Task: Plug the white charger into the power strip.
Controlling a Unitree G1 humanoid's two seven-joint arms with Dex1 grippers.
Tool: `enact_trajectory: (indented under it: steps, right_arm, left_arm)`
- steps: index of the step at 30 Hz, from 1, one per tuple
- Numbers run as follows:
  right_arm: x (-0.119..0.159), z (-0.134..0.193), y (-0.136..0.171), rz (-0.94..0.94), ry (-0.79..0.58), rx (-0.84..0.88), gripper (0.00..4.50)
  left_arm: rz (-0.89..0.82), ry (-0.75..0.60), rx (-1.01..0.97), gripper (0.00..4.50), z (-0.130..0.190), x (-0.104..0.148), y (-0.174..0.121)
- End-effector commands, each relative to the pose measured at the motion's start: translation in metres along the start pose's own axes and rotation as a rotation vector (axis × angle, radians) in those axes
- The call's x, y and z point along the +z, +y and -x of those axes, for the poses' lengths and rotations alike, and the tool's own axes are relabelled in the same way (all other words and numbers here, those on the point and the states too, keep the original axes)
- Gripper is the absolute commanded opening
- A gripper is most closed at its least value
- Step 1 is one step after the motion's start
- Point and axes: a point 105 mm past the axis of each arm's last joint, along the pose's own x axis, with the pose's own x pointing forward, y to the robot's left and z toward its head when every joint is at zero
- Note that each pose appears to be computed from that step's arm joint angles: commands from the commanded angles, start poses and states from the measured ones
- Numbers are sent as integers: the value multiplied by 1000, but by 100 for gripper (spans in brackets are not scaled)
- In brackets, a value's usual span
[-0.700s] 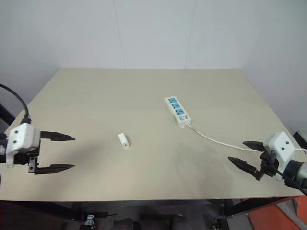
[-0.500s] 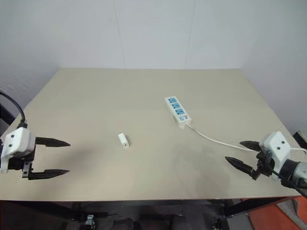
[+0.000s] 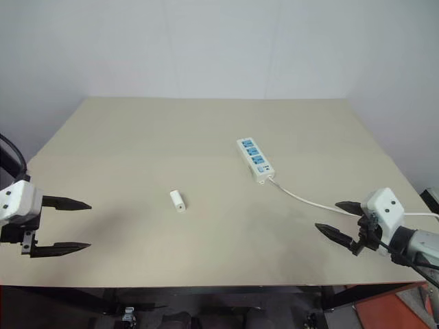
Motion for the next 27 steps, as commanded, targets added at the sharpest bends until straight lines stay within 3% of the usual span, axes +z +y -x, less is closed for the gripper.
enact_trajectory:
  steps: [1, 7, 12, 16, 25, 26, 27]
  right_arm:
    - [5, -30, -8, 21, -18, -7, 450]
    - [-1, -97, -34, -47, 6, -24, 450]
    - [-8, -133, -50, -135, 73, -49, 450]
    - [-10, -140, -45, -122, 120, 26, 357]
    - [-6, -146, -39, -41, 99, 72, 32]
    - [-5, -145, -39, -26, 91, 73, 3]
    - [-3, -144, -38, 1, 74, 78, 1]
  left_arm:
    - [-56, -40, -2, 446, -6, 19, 0]
    - [-129, -19, -34, 446, -20, 30, -2]
    - [-180, -16, -72, 446, -35, 33, -7]
    - [-174, -73, -87, 450, -46, 39, -19]
    - [-180, -90, -72, 450, -58, 32, -24]
    - [-183, -92, -72, 450, -58, 32, -24]
    - [-186, -92, -72, 450, -59, 31, -23]
